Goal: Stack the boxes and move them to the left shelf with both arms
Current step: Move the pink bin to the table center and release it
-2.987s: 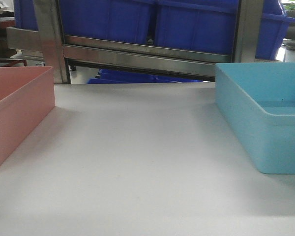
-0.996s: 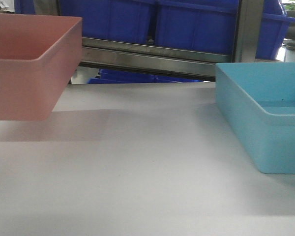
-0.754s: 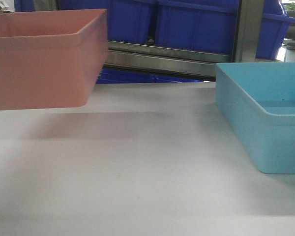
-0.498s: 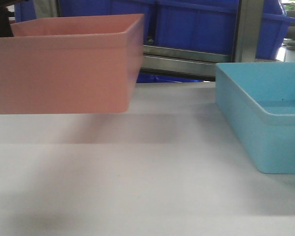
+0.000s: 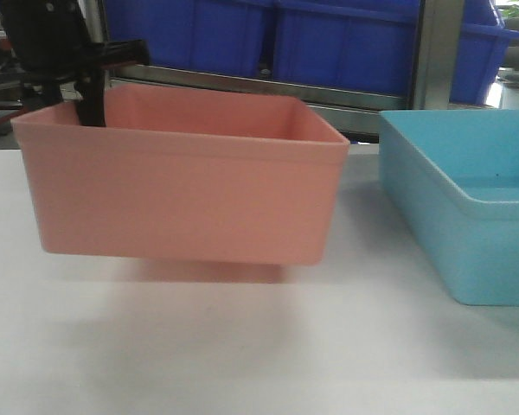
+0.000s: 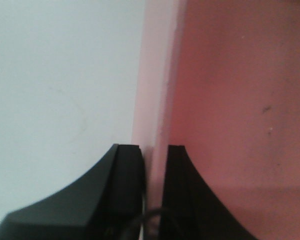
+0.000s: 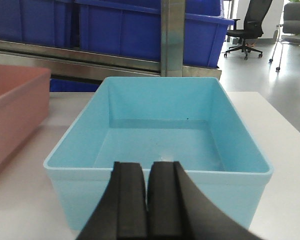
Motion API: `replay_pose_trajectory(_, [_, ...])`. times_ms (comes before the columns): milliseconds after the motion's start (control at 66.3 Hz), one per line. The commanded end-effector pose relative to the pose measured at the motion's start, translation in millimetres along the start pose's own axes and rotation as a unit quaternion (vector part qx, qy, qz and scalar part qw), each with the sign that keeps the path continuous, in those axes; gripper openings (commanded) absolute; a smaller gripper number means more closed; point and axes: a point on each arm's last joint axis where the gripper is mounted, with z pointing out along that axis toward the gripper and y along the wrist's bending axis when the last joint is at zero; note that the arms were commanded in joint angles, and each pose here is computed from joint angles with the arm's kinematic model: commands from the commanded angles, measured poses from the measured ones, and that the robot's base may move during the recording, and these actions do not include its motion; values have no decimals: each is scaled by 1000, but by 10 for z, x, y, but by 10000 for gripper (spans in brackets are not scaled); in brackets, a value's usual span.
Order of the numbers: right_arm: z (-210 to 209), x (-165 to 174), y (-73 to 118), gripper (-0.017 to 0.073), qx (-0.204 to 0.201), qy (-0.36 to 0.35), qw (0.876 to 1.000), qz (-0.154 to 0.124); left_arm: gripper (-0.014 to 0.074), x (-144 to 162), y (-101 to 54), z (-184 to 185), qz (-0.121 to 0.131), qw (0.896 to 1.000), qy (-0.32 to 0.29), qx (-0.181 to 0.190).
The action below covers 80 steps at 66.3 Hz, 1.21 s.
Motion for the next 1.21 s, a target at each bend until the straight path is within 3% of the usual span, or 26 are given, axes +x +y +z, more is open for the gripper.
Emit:
replay_pose_trajectory(0, [-29, -156, 16, 53, -7, -64, 998, -6, -3, -53, -197, -252, -1, 998, -53, 42])
replay_pose_trajectory(256, [-29, -156, 16, 53, -7, -64, 998, -6, -3, -19, -244, 102, 1, 999, -17, 32])
replay_pose_trajectory(694, [-29, -156, 16, 53, -7, -64, 998, -6, 13, 4, -232, 134, 12, 1000, -3, 25])
replay_pose_trajectory(815, [-29, -156, 16, 53, -7, -64, 998, -6, 142, 21, -225, 134, 25, 999, 6, 21])
replay_pose_trajectory(1041, [-29, -156, 16, 53, -7, -64, 998, -6, 501, 48, -232, 92, 56, 998, 19, 30])
replay_pose_trajectory(1101, [-29, -156, 16, 53, -7, -64, 998, -6, 540, 53, -252, -4, 59, 997, 17, 45])
replay_pose_trajectory(1192, [-29, -156, 16, 53, -7, -64, 998, -6, 531, 77, -274, -207, 89, 994, 7, 60])
